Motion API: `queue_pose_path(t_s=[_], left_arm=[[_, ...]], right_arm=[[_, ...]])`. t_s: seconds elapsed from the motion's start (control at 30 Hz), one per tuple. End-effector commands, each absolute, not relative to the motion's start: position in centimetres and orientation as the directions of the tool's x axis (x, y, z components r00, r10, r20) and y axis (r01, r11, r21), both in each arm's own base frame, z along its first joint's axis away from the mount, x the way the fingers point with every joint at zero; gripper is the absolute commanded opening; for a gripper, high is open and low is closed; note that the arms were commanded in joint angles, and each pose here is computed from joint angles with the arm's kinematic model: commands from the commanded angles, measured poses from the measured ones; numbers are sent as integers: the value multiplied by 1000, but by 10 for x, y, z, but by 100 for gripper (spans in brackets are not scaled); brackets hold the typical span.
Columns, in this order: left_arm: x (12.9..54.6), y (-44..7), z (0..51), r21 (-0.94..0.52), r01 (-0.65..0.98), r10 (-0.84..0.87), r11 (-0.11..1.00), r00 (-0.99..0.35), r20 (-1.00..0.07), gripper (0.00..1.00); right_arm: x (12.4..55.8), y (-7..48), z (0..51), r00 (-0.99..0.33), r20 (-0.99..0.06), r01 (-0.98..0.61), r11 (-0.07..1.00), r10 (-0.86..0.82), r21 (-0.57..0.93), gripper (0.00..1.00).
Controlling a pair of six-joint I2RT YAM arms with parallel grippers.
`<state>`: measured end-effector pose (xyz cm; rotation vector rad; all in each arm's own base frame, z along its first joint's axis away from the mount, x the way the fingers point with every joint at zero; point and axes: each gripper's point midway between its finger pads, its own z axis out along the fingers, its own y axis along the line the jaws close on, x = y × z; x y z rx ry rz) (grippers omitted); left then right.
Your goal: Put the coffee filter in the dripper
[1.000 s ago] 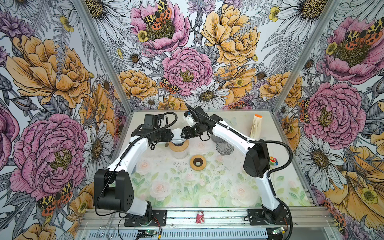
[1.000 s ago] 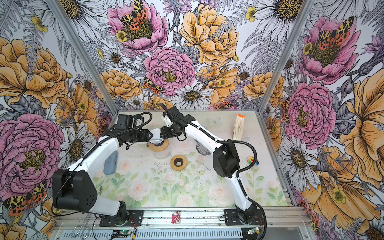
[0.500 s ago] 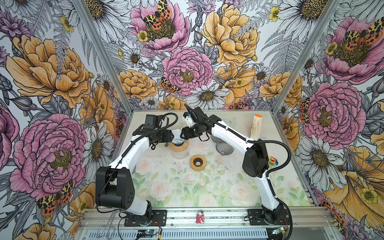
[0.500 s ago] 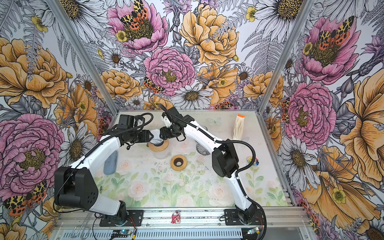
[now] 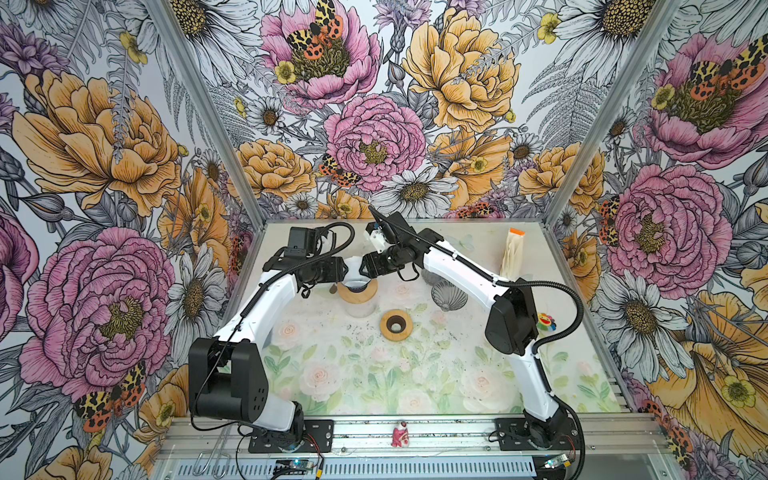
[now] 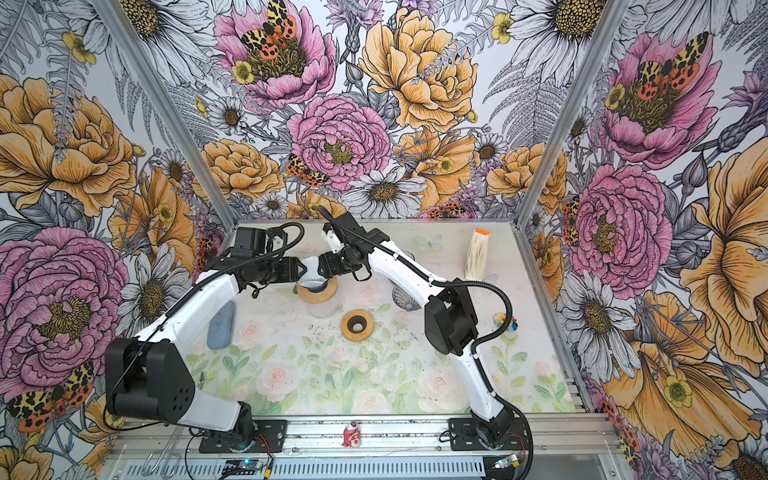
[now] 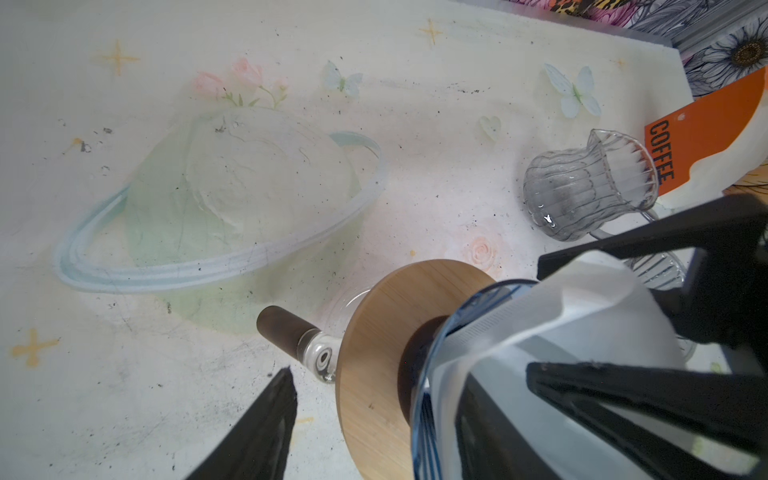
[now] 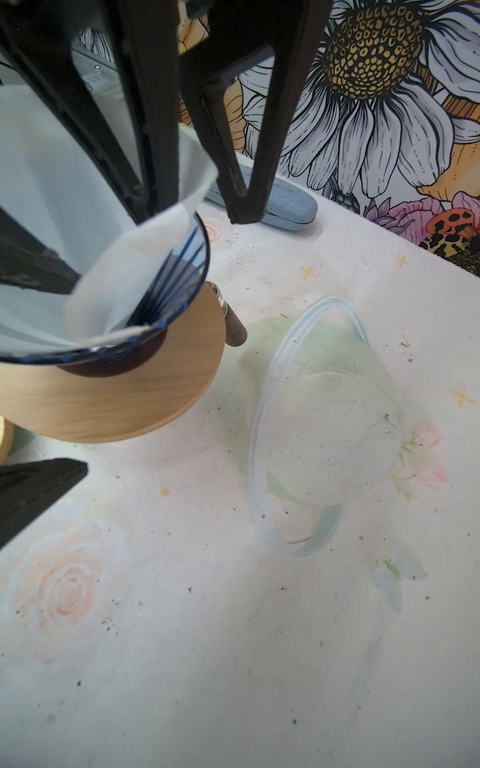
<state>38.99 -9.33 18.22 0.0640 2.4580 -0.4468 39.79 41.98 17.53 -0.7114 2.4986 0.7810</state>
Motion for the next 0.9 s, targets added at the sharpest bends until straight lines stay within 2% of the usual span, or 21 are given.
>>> queue_pose_path(t_s=[0.0,0.57,0.87], left_arm=[[392,-100,209,-323,188,-70,928,-761,-646,62],[395,-106,225,-322,214,-64,922,-737,-673,65],[392,-109,242,-291,237,-45,927,-700,-713,74]], right_arm=[[397,421,220,-723,-611,-624,686,-323,376,66],[400,408,249,-667,-674,-642,703,-317,305,68],[401,391,264,-613,-729,-640,732,-305,232,70]])
